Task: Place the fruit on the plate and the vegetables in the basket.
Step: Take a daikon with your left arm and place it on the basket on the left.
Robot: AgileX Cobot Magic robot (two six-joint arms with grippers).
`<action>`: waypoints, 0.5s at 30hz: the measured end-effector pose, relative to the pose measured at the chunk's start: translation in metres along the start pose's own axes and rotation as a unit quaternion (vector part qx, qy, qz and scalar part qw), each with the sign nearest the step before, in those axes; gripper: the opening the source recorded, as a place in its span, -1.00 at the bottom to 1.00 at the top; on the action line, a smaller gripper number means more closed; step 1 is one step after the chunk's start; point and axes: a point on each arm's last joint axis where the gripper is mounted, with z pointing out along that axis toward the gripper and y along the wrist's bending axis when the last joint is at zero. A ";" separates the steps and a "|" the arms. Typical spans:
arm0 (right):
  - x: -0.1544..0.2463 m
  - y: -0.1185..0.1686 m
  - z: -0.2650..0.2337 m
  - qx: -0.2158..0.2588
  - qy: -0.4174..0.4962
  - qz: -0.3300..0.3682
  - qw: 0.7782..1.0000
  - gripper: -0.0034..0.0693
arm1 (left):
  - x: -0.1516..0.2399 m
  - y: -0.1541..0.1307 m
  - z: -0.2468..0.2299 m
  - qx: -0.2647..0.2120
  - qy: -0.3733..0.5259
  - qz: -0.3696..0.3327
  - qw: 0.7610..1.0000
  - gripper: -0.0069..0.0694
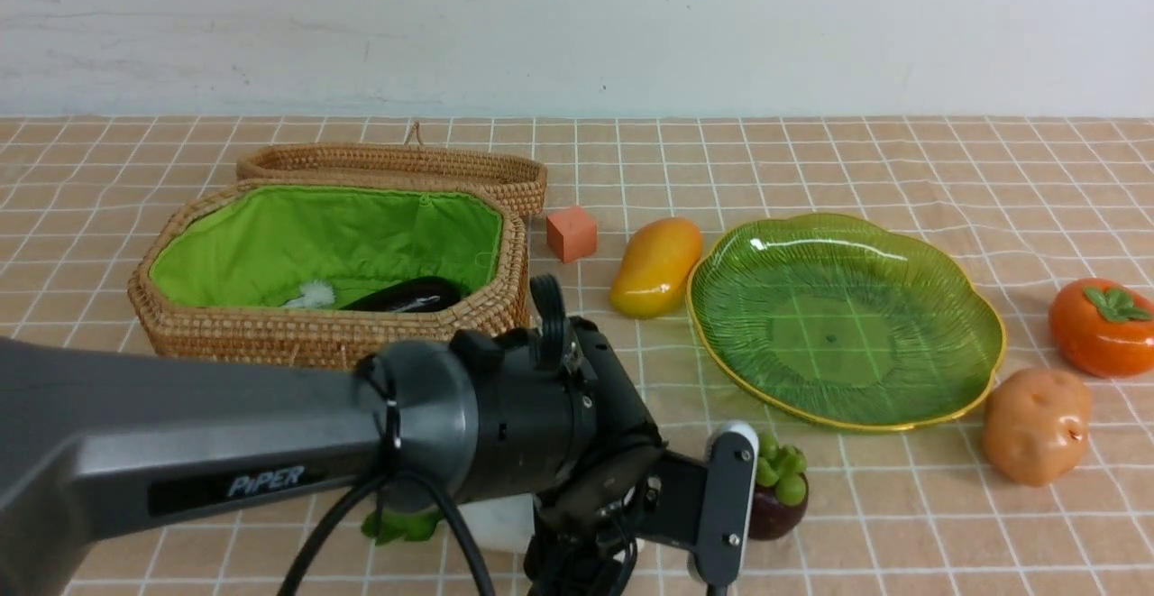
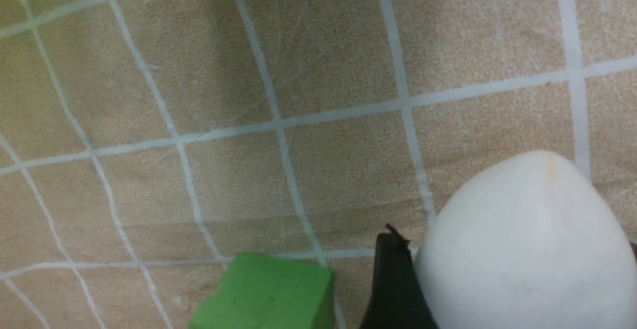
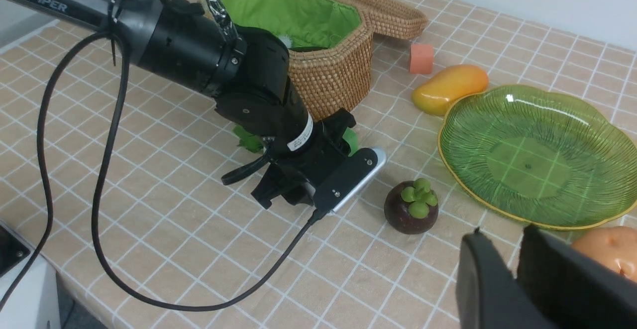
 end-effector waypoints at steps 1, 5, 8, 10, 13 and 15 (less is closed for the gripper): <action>0.000 0.000 0.000 0.000 0.000 0.000 1.000 -0.56 | 0.000 0.000 -0.001 0.001 0.001 -0.002 1.000 0.35; 0.000 0.000 0.000 0.000 0.000 0.000 1.000 -0.55 | -0.005 -0.001 -0.039 -0.023 0.001 -0.001 1.000 0.35; 0.000 0.000 0.000 0.000 0.000 0.000 1.000 -0.54 | 0.000 0.009 -0.097 -0.102 -0.026 -0.016 0.994 0.35; 0.000 0.000 0.000 0.000 0.000 0.000 1.000 -0.54 | 0.009 0.015 -0.119 -0.138 -0.032 -0.030 0.989 0.35; 0.000 0.000 0.000 0.000 0.000 0.000 1.000 -0.53 | 0.036 0.030 -0.149 -0.200 -0.029 -0.065 0.977 0.35; 0.000 0.000 0.000 0.000 0.000 0.000 1.000 -0.53 | 0.079 0.051 -0.157 -0.244 0.005 -0.110 0.963 0.35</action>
